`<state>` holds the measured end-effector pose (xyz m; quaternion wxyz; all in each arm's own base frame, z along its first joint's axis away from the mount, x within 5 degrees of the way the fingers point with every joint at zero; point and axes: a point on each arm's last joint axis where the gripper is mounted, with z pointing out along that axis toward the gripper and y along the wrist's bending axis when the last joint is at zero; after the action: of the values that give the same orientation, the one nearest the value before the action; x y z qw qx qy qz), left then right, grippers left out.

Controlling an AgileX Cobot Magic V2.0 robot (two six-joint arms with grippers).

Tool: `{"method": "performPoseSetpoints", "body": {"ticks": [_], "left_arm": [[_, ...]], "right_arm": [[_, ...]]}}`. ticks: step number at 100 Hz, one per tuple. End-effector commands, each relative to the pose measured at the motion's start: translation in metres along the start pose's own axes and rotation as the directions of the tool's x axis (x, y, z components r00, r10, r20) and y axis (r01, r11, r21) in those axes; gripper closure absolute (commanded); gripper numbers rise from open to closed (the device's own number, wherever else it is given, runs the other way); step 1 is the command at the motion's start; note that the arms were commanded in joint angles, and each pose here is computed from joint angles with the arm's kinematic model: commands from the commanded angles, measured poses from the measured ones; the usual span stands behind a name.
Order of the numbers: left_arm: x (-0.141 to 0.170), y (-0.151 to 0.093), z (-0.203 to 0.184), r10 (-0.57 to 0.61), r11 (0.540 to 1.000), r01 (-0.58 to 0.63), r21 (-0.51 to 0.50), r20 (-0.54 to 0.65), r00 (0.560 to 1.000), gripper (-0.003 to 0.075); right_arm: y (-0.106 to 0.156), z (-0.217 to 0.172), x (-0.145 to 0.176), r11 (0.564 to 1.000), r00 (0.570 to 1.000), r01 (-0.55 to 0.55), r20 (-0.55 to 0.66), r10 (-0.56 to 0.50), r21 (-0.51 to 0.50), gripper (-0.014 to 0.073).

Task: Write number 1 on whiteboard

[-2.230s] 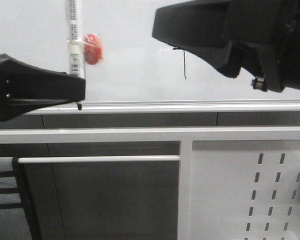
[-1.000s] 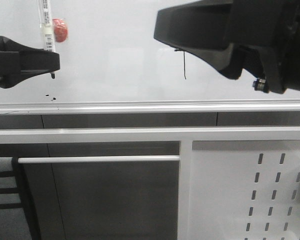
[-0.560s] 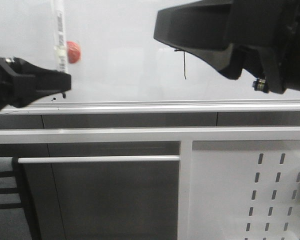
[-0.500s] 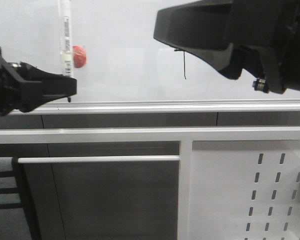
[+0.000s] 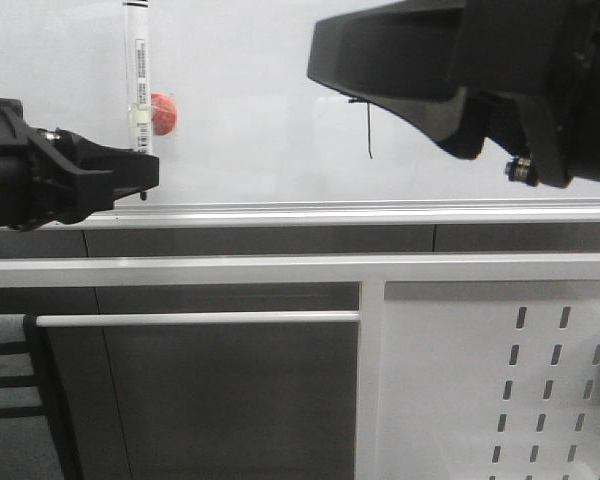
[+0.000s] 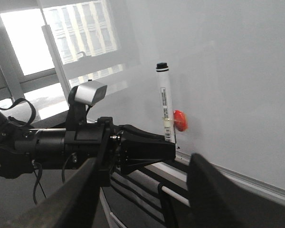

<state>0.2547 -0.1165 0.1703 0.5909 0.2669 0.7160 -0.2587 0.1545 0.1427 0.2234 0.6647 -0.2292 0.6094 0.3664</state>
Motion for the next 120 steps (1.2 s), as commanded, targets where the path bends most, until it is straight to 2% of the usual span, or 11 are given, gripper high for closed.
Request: {"method": "performPoseSetpoints", "body": {"ticks": [1, 26, 80, 120], "left_arm": [[-0.020, 0.001, 0.005, 0.019, 1.000, -0.020, 0.010, 0.123, 0.992, 0.0741], [-0.014, 0.005, 0.015, -0.011, 1.000, 0.007, 0.025, 0.165, 0.986, 0.0742], [-0.006, 0.015, 0.020, -0.080, 0.995, 0.093, -0.044, 0.235, 0.969, 0.0742], [-0.009, 0.018, 0.027, -0.044, 0.997, 0.057, -0.045, 0.252, 0.967, 0.0741]], "right_arm": [[0.004, 0.000, -0.025, 0.999, 0.977, 0.022, 0.214, -0.012, -0.043, 0.0225], [0.004, 0.000, -0.025, 0.999, 0.977, 0.022, 0.214, -0.012, -0.043, 0.0225], [0.004, 0.000, -0.025, 0.999, 0.977, 0.022, 0.214, -0.012, -0.043, 0.0225], [0.004, 0.000, -0.025, 0.999, 0.977, 0.022, 0.214, -0.012, -0.043, 0.0225]]}}
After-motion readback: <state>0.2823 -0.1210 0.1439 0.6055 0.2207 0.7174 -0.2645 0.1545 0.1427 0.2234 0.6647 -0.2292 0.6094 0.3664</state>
